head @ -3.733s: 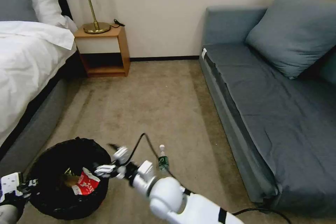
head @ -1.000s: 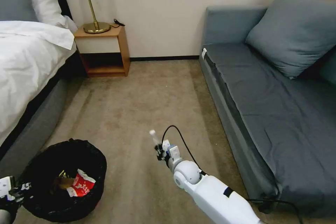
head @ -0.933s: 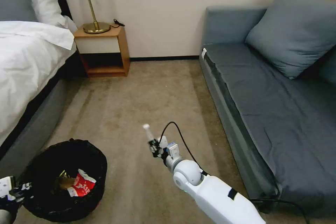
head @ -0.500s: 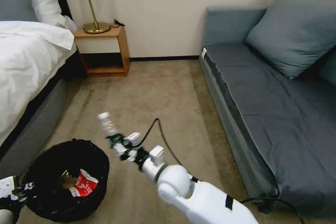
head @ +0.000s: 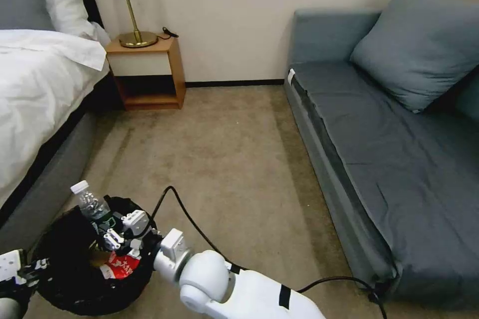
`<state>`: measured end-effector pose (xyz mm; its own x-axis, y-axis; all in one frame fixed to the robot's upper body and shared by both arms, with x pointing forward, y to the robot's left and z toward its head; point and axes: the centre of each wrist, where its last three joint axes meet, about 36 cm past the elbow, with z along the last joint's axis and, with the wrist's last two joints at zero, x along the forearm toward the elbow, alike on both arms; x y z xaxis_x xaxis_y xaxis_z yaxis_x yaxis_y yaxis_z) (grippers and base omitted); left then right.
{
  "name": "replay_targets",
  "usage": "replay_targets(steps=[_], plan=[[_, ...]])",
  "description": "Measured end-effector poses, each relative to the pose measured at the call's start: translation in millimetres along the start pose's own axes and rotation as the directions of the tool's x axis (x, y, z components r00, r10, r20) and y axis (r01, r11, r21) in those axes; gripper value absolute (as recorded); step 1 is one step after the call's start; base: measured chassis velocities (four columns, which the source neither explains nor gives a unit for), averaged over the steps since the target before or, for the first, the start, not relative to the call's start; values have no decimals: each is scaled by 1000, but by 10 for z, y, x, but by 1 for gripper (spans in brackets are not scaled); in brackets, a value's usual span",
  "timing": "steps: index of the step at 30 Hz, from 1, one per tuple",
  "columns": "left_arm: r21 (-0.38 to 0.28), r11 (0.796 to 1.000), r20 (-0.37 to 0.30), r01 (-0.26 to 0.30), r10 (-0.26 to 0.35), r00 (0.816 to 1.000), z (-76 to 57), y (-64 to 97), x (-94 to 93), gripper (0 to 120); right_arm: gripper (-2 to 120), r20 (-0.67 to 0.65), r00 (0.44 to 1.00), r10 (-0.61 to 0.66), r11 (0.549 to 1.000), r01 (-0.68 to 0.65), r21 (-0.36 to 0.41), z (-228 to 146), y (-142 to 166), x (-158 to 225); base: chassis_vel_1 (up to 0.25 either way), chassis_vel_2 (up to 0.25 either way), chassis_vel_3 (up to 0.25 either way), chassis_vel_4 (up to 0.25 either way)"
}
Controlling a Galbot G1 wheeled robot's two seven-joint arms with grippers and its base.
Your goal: Pick up the trash bin, then pick up the garbage on the floor and place it into the trash bin.
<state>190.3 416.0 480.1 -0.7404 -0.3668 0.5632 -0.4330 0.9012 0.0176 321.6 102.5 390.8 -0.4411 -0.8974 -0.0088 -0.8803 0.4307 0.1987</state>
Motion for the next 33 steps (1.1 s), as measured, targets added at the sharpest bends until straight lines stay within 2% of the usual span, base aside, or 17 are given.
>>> replay_targets(steps=[3,4,7,8,11,12,16,19,23,26,28,31,33], plan=[[3,1000,-1,-1,1,1000,8,-4,1,4,40,-7,1000,4,1000,-4,0,29,-13,19,0,0,0,0],[3,1000,-1,-1,1,1000,8,-4,1,4,40,-7,1000,4,1000,-4,0,29,-13,19,0,0,0,0],[3,1000,-2,-5,5,1000,10,-14,-3,4,57,-10,1000,10,1000,-10,-3,38,-27,26,0,0,0,0],[3,1000,-2,-5,5,1000,10,-14,-3,4,57,-10,1000,10,1000,-10,-3,38,-27,26,0,0,0,0],[2,1000,0,-6,6,1000,4,-16,-6,4,72,-12,1000,12,1000,-12,-6,41,-26,26,0,0,0,0],[2,1000,0,-6,6,1000,4,-16,-6,4,72,-12,1000,12,1000,-12,-6,41,-26,26,0,0,0,0],[6,1000,-4,-5,5,1000,17,-10,-14,4,90,-9,1000,15,1000,-15,-3,55,-21,35,0,0,0,0],[8,1000,-4,-4,4,1000,20,-9,-16,4,97,-6,1000,21,1000,-21,1,56,-34,46,0,0,0,0],[18,1000,-2,-6,6,1000,26,-10,-33,4,100,8,999,48,998,-48,30,32,-88,92,0,0,0,0],[32,999,3,-9,9,1000,27,-10,-55,4,100,48,995,92,988,-97,119,62,-240,213,0,0,0,0],[34,999,2,-10,10,1000,29,-10,-63,4,100,55,993,108,983,-115,141,71,-292,274,0,0,0,0],[39,999,-1,-15,15,1000,37,-12,-93,4,100,72,978,194,962,-204,183,82,-502,558,0,0,0,0],[41,999,-3,-19,20,1000,46,-20,-117,4,100,84,963,256,946,-267,185,54,-640,753,0,0,0,0]])
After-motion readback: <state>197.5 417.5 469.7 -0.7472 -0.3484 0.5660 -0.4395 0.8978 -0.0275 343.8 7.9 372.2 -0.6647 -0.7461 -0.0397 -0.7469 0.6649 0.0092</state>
